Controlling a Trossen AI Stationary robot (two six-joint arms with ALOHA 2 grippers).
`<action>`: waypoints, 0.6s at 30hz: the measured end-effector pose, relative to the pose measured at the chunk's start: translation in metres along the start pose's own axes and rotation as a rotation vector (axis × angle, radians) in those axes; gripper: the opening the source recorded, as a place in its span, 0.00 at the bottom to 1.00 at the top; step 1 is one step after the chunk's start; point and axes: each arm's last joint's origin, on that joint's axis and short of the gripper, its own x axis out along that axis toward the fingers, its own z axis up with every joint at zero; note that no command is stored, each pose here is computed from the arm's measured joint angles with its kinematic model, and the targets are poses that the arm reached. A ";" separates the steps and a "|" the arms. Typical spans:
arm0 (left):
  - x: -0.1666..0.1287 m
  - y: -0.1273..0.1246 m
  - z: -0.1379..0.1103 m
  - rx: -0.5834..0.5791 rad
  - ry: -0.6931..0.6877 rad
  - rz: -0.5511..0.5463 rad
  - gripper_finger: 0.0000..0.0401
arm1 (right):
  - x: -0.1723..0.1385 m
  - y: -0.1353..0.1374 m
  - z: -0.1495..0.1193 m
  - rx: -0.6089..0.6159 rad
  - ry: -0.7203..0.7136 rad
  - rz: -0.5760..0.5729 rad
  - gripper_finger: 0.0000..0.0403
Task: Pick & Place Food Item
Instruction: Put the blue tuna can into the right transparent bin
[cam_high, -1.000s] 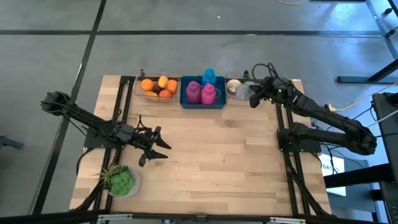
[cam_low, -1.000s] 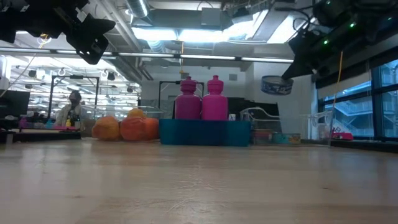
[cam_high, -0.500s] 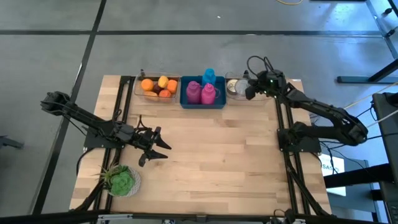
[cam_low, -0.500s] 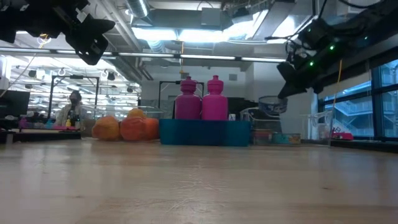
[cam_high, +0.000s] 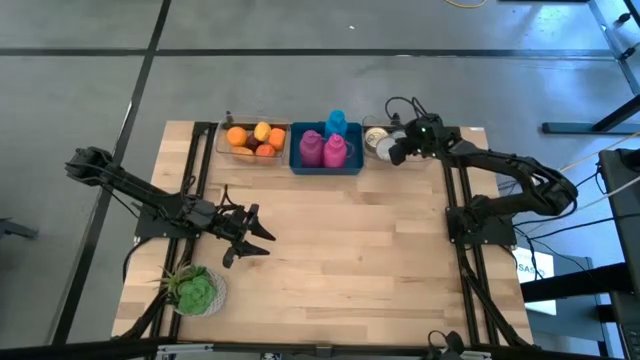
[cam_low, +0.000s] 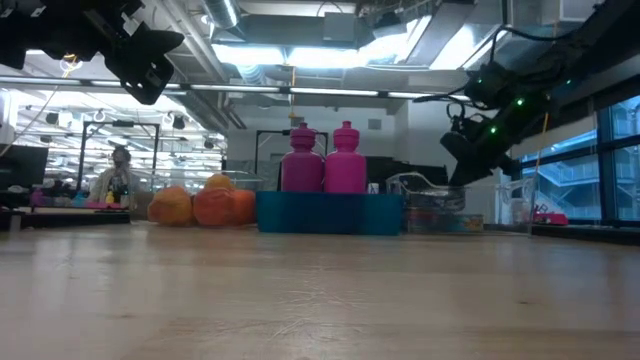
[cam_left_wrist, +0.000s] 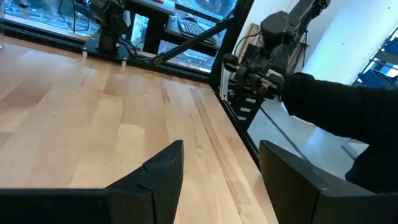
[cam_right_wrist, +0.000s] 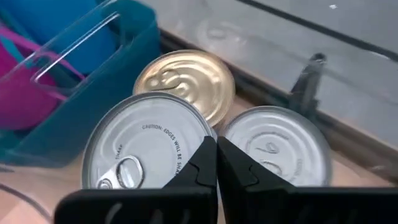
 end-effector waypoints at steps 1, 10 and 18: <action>0.000 0.000 0.000 0.000 0.000 0.000 0.50 | 0.002 0.000 -0.001 -0.002 0.007 0.016 0.00; 0.000 0.000 0.000 0.000 -0.002 0.005 0.49 | 0.009 0.002 -0.009 -0.022 0.085 0.037 0.00; 0.000 0.000 0.000 0.001 -0.003 0.006 0.50 | 0.009 0.002 -0.015 -0.025 0.149 0.033 0.00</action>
